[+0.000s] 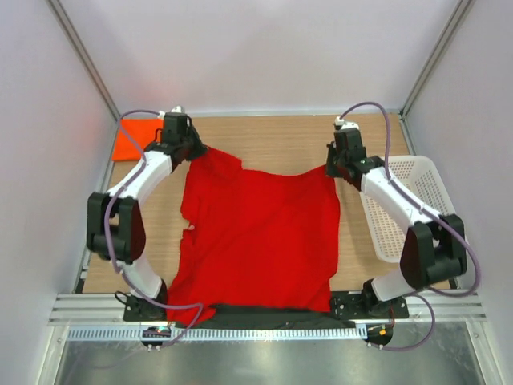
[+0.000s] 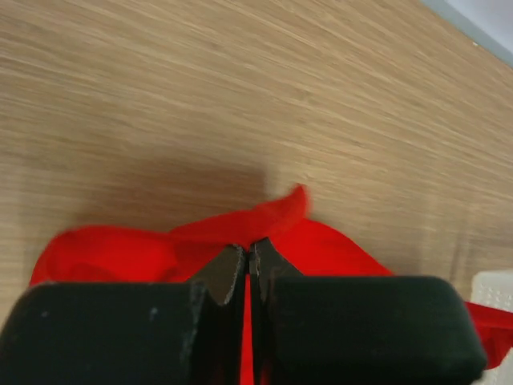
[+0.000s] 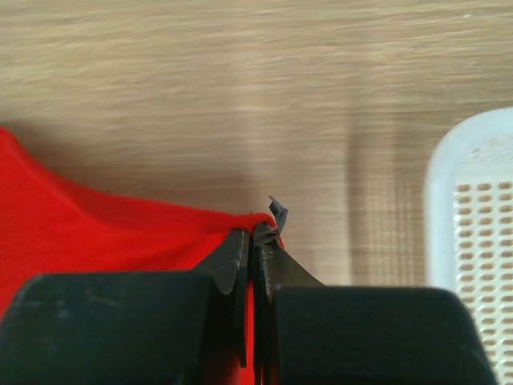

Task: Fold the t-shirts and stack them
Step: Flatten the tshirt out, then fold the tshirt

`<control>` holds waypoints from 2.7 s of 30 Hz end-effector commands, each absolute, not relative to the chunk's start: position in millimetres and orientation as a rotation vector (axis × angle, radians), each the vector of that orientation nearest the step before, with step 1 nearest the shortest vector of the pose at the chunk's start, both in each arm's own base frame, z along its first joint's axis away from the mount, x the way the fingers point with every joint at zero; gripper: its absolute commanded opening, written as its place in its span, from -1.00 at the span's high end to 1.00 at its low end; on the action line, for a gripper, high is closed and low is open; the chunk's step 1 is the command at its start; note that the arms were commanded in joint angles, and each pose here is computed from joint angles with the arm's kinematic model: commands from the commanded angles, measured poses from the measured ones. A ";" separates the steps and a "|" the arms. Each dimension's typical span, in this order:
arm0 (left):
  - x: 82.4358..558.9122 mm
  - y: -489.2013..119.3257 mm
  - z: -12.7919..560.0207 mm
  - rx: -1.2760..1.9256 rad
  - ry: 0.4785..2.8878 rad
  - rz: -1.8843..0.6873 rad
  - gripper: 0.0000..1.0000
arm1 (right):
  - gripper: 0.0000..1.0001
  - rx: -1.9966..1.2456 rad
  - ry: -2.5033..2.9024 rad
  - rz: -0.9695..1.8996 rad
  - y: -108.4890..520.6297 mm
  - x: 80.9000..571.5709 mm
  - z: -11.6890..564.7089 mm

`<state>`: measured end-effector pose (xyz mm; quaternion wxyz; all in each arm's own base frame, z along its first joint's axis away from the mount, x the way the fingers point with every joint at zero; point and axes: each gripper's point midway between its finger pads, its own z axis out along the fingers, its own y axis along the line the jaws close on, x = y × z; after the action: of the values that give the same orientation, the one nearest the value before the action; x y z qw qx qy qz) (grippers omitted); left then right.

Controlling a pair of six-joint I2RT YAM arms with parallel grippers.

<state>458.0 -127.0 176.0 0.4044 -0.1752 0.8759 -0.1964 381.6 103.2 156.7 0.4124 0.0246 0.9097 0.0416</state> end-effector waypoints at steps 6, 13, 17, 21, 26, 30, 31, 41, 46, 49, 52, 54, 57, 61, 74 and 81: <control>583.7 -102.3 215.0 -0.452 1.950 -0.633 1.00 | 0.98 -0.058 2.236 0.070 87.8 476.4 161.7; 609.7 -111.8 231.6 -0.415 1.919 -0.702 0.99 | 0.98 -0.048 2.262 0.080 91.5 501.0 148.4; 603.0 -109.7 243.3 -0.413 1.904 -0.693 1.00 | 0.98 -0.057 2.237 0.069 91.1 508.5 160.8; 590.3 -108.1 249.8 -0.399 1.908 -0.683 1.00 | 0.98 -0.048 2.211 0.047 84.4 511.1 175.4; 574.1 -105.4 260.1 -0.409 1.905 -0.682 0.99 | 0.98 -0.031 2.193 0.030 77.6 512.9 182.7; 564.8 -110.4 252.7 -0.429 1.940 -0.717 0.99 | 0.98 -0.020 2.205 0.007 69.4 521.8 173.0; 562.2 -109.3 247.6 -0.453 1.953 -0.720 1.00 | 0.98 -0.021 2.214 0.003 66.9 524.2 168.2; 550.7 -110.1 225.6 -0.551 2.020 -0.741 0.99 | 0.98 -0.039 2.176 -0.008 61.4 592.2 147.1; 546.5 -108.6 229.7 -0.553 2.027 -0.731 0.99 | 0.98 -0.057 2.188 0.017 66.2 602.0 146.3; 535.4 -105.4 227.4 -0.600 2.064 -0.711 0.99 | 0.98 -0.048 2.217 0.055 70.6 593.0 147.8; 521.3 -106.8 221.3 -0.622 2.109 -0.724 1.00 | 0.98 -0.042 2.276 0.069 72.0 577.4 146.4; 507.1 -106.6 226.9 -0.636 2.115 -0.727 0.99 | 0.98 -0.057 2.306 0.083 73.2 564.6 147.6; 481.3 -104.3 226.0 -0.664 2.130 -0.730 0.99 | 0.98 -0.053 2.319 0.064 67.7 548.9 149.1; 448.9 -104.1 218.7 -0.712 2.161 -0.741 1.00 | 0.98 -0.022 2.354 0.088 68.6 530.4 147.0; 388.5 -96.0 165.1 -0.879 2.338 -0.691 0.99 | 0.98 -0.001 2.505 0.065 63.4 486.8 109.4; 372.4 -87.2 156.8 -0.919 2.371 -0.632 0.99 | 0.98 -0.002 2.567 0.036 58.5 469.4 89.9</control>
<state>383.1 -93.9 149.7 0.2555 -0.3309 0.8764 -0.2389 475.4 58.0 75.1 0.2728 -0.0028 0.9620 0.0122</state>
